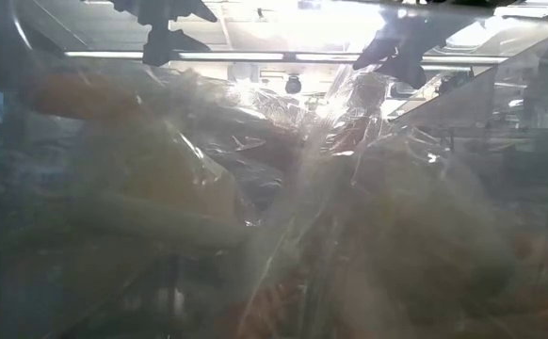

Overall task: Pick & Place Toothbrushes
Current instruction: Put the blue toothbrush into the top black bin

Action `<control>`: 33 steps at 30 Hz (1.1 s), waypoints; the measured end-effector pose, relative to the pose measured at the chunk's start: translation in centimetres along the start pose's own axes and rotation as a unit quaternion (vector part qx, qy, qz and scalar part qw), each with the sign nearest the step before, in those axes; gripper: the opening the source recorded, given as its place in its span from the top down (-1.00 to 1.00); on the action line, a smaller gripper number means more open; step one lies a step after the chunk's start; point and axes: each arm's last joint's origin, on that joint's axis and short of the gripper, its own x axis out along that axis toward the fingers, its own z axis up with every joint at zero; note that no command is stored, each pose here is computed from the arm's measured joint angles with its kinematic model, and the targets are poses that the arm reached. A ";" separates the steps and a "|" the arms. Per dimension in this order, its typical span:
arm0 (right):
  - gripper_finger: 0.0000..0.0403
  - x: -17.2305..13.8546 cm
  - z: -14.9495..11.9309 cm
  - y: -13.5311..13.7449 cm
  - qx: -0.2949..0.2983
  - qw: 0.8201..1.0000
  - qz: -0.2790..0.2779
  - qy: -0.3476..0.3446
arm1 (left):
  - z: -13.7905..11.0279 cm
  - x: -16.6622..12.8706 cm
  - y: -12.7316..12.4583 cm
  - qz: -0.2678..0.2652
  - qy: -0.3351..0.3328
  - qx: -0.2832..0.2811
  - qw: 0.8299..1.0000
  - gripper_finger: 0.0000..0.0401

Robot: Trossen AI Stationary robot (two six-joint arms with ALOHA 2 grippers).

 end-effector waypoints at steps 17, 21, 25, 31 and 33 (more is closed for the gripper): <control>-0.07 0.0 0.0 0.0 0.000 1.000 -0.001 -0.001 | -4.4 1.5 0.8 0.200 0.108 -0.124 0.966 0.08; -0.07 0.0 0.0 0.0 0.000 1.000 -0.001 -0.002 | -5.3 3.1 0.3 0.205 0.129 -0.115 0.963 0.15; -0.07 0.0 0.0 0.0 0.000 1.000 -0.001 -0.002 | -6.5 5.0 0.3 0.234 0.156 -0.125 0.951 0.20; -0.07 0.0 0.1 -0.2 -0.001 1.000 -0.026 -0.010 | -8.2 7.4 1.3 0.293 0.205 -0.144 0.923 0.21; -0.07 0.0 0.1 -0.2 -0.001 0.999 -0.038 -0.015 | -8.7 7.8 1.8 0.320 0.219 -0.157 0.908 0.21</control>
